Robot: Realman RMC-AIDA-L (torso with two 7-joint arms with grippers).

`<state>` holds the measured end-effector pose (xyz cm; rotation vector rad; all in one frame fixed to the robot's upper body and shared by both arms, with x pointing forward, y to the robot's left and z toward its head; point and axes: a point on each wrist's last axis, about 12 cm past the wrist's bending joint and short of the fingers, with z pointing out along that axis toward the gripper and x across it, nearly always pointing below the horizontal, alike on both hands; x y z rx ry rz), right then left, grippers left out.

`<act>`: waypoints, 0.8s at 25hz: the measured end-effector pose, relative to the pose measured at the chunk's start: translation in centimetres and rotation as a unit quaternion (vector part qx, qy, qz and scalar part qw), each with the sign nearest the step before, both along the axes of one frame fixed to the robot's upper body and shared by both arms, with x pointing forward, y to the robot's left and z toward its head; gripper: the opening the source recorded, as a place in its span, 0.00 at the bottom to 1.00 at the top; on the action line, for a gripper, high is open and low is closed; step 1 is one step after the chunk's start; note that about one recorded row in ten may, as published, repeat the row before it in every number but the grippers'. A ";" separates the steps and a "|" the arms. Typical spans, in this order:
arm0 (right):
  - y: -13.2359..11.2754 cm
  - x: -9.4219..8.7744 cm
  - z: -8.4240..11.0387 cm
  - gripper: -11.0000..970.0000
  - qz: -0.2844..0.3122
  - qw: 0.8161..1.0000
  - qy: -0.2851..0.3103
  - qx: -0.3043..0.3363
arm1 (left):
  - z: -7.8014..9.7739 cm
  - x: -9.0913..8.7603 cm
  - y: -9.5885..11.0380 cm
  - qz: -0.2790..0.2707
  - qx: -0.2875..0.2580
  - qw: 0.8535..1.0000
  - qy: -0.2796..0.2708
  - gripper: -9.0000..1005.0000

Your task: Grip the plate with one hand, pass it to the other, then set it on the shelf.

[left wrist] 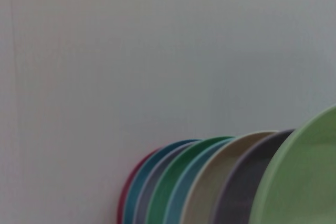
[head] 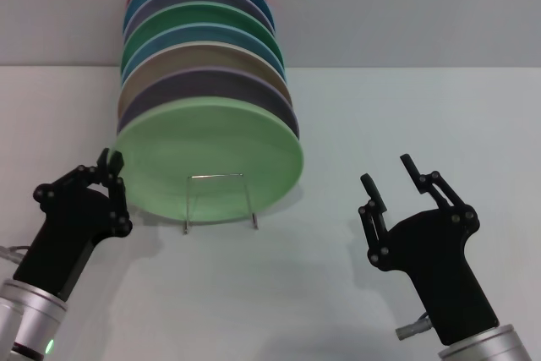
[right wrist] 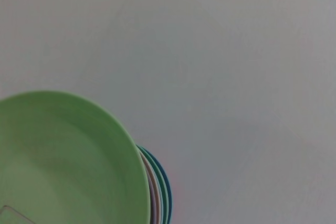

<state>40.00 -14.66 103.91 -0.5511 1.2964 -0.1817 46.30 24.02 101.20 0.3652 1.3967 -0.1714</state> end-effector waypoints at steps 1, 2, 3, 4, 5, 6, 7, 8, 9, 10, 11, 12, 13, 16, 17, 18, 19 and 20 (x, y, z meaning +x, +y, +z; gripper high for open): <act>0.0 0.0 0.0 0.45 0.000 1.000 0.000 0.000 | 0.0 0.0 -0.1 -0.004 0.002 1.000 0.001 0.09; 0.0 0.0 0.0 0.45 0.000 1.000 -0.001 -0.001 | -0.1 -0.1 -0.1 -0.008 0.003 1.000 0.002 0.09; 0.0 0.0 0.0 0.45 0.001 1.000 -0.001 -0.001 | -0.1 -0.1 -0.2 -0.011 0.003 1.000 0.002 0.09; 0.0 0.1 0.0 0.46 0.001 1.000 -0.001 -0.002 | -0.1 -0.2 -0.1 -0.011 0.002 1.000 0.001 0.09; 0.1 0.1 0.0 0.46 0.001 1.000 -0.002 -0.002 | 0.0 -0.3 -0.1 -0.011 0.000 1.000 -0.002 0.10; 0.1 0.1 0.0 0.46 0.002 1.000 -0.002 -0.002 | 0.0 -0.3 -0.1 -0.011 0.000 1.000 -0.002 0.10; 0.1 0.1 0.1 0.46 0.002 1.000 -0.002 -0.002 | 0.0 -0.4 0.0 -0.010 -0.001 1.000 -0.004 0.10; 0.1 0.1 0.1 0.46 0.002 1.000 -0.002 -0.002 | 0.1 -0.6 0.1 -0.009 -0.004 1.000 -0.010 0.13; 0.1 0.2 0.1 0.46 0.000 1.000 -0.003 -0.002 | 0.2 -0.9 0.3 -0.007 -0.007 1.000 -0.015 0.17; 0.0 0.3 0.1 0.46 -0.002 1.000 -0.004 -0.002 | 0.2 -1.2 0.5 -0.004 -0.010 1.000 -0.020 0.21; -0.2 0.5 0.2 0.46 -0.009 1.000 -0.006 -0.002 | 0.3 -1.8 0.8 0.001 -0.015 0.999 -0.029 0.24; -0.3 0.7 0.2 0.46 -0.014 1.000 -0.008 -0.002 | 0.3 -2.4 1.2 0.006 -0.017 0.999 -0.035 0.28; -0.7 1.0 0.3 0.46 -0.025 1.000 -0.011 0.000 | 0.3 -2.4 1.2 0.006 -0.017 0.999 -0.035 0.31; -1.8 1.9 0.3 0.46 -0.053 0.998 -0.014 0.014 | 0.8 -5.7 3.0 0.031 -0.049 0.996 -0.074 0.42; -2.3 2.3 0.3 0.46 -0.063 0.998 -0.013 0.025 | 0.8 -6.1 3.3 0.032 -0.057 0.995 -0.076 0.46; -2.8 2.5 0.2 0.46 -0.072 0.997 -0.013 0.035 | 0.9 -6.4 3.7 0.034 -0.068 0.994 -0.078 0.50; -3.4 2.7 0.1 0.46 -0.078 0.996 -0.013 0.048 | 0.9 -6.5 4.1 0.036 -0.085 0.993 -0.074 0.52; -3.8 2.8 0.1 0.46 -0.081 0.995 -0.014 0.057 | 0.8 -6.5 4.4 0.036 -0.100 0.992 -0.065 0.55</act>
